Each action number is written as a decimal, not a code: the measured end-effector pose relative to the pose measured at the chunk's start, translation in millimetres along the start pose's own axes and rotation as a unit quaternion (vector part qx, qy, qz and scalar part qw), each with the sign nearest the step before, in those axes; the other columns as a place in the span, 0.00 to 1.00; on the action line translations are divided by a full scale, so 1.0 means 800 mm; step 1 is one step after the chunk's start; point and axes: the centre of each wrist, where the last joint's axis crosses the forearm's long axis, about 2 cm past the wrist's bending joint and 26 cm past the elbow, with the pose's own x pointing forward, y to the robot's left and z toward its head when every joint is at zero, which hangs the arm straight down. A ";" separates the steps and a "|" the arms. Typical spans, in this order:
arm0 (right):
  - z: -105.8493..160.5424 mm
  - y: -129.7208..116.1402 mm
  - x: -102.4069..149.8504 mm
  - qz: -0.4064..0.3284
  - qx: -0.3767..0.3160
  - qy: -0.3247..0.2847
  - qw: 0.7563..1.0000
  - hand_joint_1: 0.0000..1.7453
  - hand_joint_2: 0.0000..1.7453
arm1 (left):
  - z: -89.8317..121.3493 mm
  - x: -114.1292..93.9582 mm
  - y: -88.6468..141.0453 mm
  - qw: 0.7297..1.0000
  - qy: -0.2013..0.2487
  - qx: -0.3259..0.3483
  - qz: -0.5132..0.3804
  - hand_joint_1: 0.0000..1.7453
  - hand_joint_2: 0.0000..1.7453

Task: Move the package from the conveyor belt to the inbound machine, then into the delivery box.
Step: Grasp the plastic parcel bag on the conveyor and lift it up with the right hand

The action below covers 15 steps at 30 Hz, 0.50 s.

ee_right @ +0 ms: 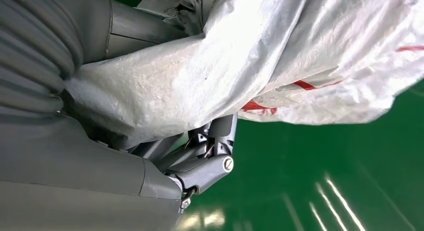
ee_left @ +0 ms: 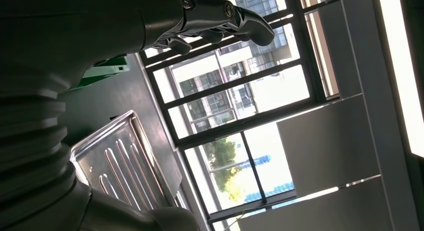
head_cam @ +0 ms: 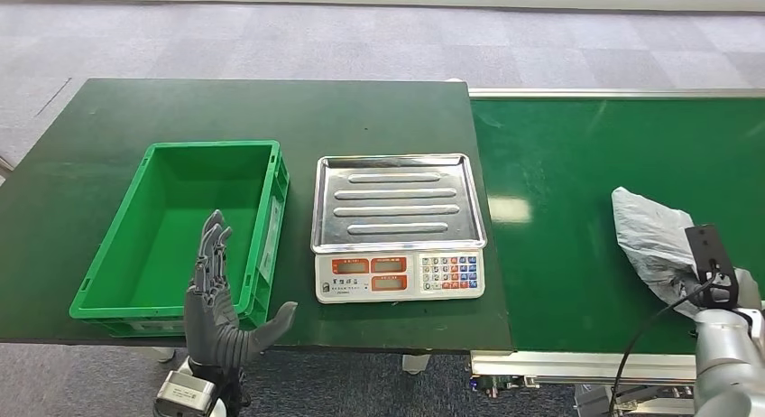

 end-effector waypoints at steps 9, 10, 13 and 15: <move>-0.007 0.010 0.057 -0.137 -0.123 -0.215 0.959 1.00 1.00 | -0.003 0.003 0.002 1.000 -0.008 0.019 -0.016 0.00 1.00; -0.005 0.019 0.086 -0.151 -0.146 -0.260 0.942 1.00 1.00 | -0.006 0.003 0.003 1.000 -0.011 0.023 -0.019 0.00 1.00; 0.020 0.057 0.190 -0.188 -0.176 -0.393 0.883 1.00 1.00 | -0.014 0.004 0.006 0.999 -0.020 0.033 -0.027 0.00 1.00; 0.040 0.084 0.242 -0.183 -0.155 -0.442 0.864 1.00 1.00 | -0.021 0.003 0.008 0.999 -0.027 0.033 -0.029 0.00 1.00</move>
